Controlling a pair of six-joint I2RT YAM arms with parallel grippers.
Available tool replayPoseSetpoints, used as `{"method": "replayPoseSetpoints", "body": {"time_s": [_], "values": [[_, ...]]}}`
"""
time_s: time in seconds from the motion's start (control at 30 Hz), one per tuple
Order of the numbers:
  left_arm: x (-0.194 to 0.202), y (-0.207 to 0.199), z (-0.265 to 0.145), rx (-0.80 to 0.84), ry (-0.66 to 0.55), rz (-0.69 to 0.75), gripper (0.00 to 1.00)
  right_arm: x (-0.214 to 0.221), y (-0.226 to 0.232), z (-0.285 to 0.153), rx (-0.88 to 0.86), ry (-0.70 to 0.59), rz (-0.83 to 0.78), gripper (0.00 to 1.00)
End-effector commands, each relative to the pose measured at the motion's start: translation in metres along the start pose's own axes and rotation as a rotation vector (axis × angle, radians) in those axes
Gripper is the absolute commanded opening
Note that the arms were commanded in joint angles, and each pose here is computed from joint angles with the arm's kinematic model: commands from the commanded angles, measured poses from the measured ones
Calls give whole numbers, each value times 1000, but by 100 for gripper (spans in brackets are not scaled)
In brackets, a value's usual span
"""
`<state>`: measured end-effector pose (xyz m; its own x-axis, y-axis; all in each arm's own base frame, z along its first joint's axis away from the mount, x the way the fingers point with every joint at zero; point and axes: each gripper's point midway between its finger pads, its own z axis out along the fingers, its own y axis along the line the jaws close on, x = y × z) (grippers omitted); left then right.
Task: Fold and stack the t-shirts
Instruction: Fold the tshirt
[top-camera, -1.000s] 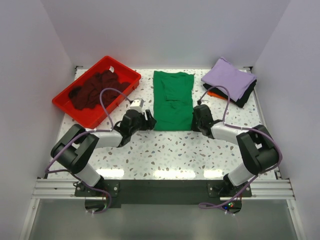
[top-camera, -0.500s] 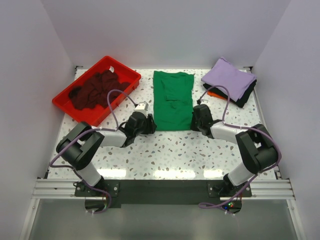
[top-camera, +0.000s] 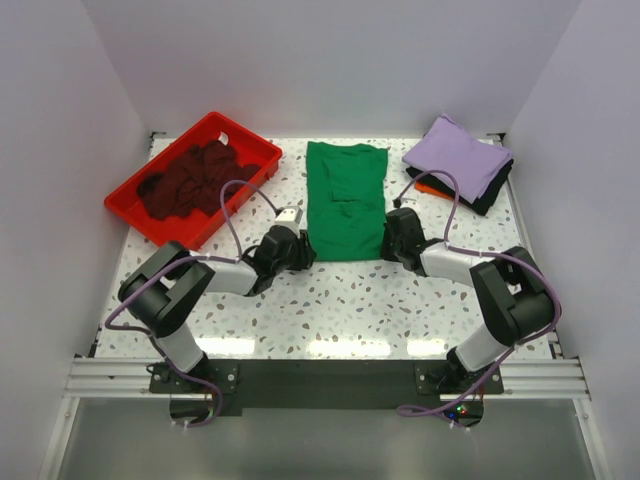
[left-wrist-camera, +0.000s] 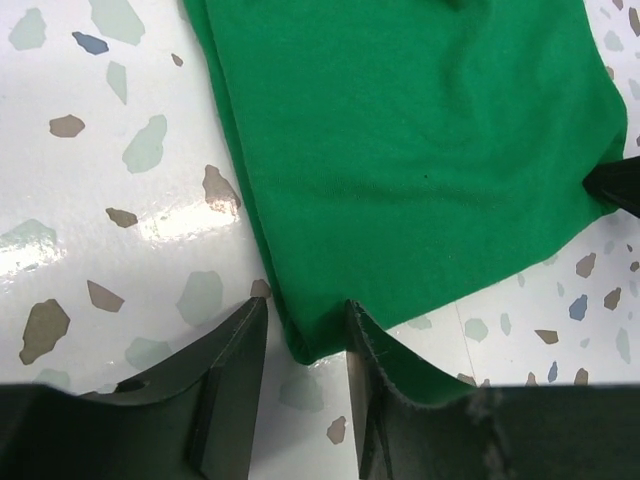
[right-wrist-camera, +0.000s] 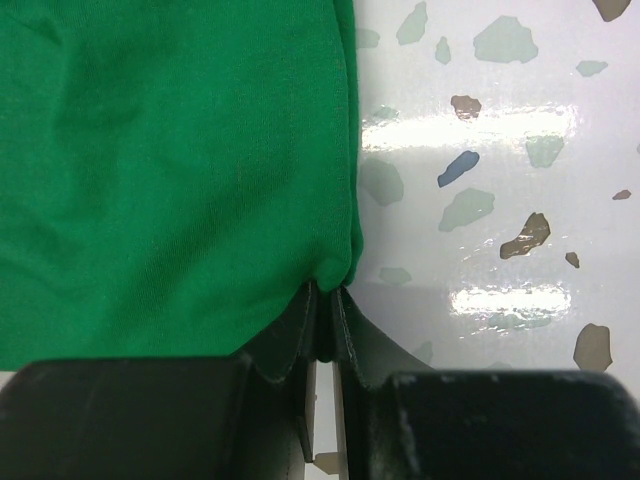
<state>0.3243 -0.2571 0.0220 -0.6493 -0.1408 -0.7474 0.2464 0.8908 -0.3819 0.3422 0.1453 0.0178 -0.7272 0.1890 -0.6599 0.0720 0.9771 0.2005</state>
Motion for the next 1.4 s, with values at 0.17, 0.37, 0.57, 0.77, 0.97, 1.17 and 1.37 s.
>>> {"method": "replayPoseSetpoints", "body": {"time_s": [0.17, 0.37, 0.57, 0.77, 0.97, 1.17, 1.37], "values": [[13, -3, 2, 1, 43, -2, 34, 19, -9, 6, 31, 66, -13, 8], [29, -10, -2, 27, 61, -5, 29, 17, -8, 4, 28, 63, -14, 5], [36, -7, -4, 23, 63, -12, 3, 15, -7, -1, 20, 58, -13, 0], [11, -12, -17, 20, 5, 2, 0, 11, -10, -20, 20, 52, -21, 0], [-10, -22, -49, 57, -49, 2, 0, 0, -13, -62, -9, 4, -21, 0], [-32, -40, -92, 118, -122, 7, 0, -9, -7, -114, -48, -63, -33, 0], [-41, -72, -134, 200, -166, 29, 0, -17, 13, -168, -101, -137, -64, 0]]}}
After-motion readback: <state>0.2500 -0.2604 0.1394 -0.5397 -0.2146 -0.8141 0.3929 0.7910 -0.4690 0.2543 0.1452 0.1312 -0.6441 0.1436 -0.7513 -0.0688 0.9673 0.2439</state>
